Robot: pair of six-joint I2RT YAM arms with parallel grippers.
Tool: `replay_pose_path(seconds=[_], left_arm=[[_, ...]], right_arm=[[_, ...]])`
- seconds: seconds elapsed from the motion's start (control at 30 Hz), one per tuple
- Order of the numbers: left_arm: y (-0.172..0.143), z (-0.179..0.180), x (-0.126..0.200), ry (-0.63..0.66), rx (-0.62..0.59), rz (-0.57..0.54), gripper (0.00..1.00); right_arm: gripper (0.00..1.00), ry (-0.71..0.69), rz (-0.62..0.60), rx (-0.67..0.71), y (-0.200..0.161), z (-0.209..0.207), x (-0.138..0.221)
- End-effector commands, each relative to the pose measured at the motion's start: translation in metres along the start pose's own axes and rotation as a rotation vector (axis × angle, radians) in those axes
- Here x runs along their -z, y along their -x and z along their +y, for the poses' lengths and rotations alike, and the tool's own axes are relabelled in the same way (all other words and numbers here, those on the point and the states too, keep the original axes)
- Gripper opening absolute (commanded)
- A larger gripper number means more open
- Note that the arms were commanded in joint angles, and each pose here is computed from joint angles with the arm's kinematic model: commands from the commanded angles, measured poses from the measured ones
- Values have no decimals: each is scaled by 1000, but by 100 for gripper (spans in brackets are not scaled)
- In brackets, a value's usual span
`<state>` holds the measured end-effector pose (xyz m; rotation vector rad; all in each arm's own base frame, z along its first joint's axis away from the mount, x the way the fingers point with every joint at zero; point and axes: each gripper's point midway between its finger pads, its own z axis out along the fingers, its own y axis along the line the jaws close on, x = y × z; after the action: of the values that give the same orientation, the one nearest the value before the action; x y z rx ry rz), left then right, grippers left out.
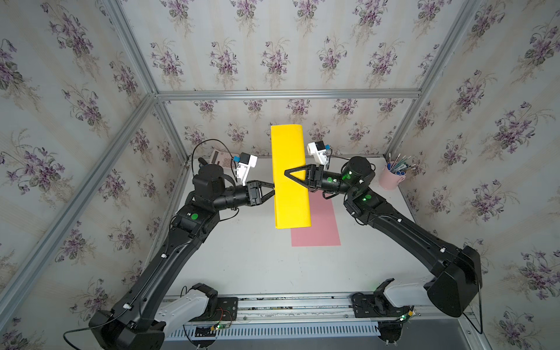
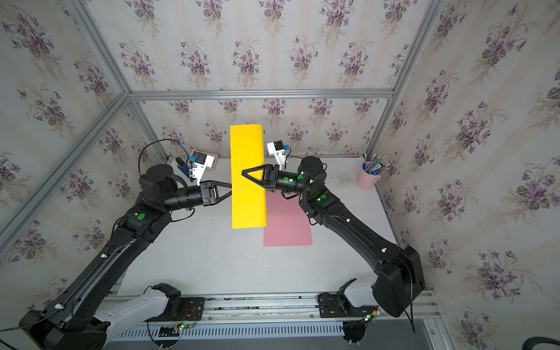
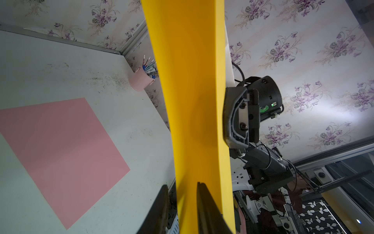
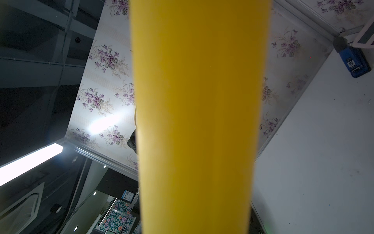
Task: Fold the rectangular paper in half along the long edge
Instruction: Fold the paper.
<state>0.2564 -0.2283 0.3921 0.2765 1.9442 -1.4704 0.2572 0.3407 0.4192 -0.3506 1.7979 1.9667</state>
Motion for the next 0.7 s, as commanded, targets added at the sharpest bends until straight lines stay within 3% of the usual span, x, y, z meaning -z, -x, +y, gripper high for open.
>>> replay_pose_path(seconds=[0.0,0.37,0.67], left_arm=[[6,-8,5,5,-49,-14,32],[24,-34,25,-34,-93,-96,35],[41,-65,30,-167,-95,-150,44]], right_arm=[[30,39,2,30,2,19,3],[31,31,4,45,7,33,6],[31,19,13,42,5,36,8]])
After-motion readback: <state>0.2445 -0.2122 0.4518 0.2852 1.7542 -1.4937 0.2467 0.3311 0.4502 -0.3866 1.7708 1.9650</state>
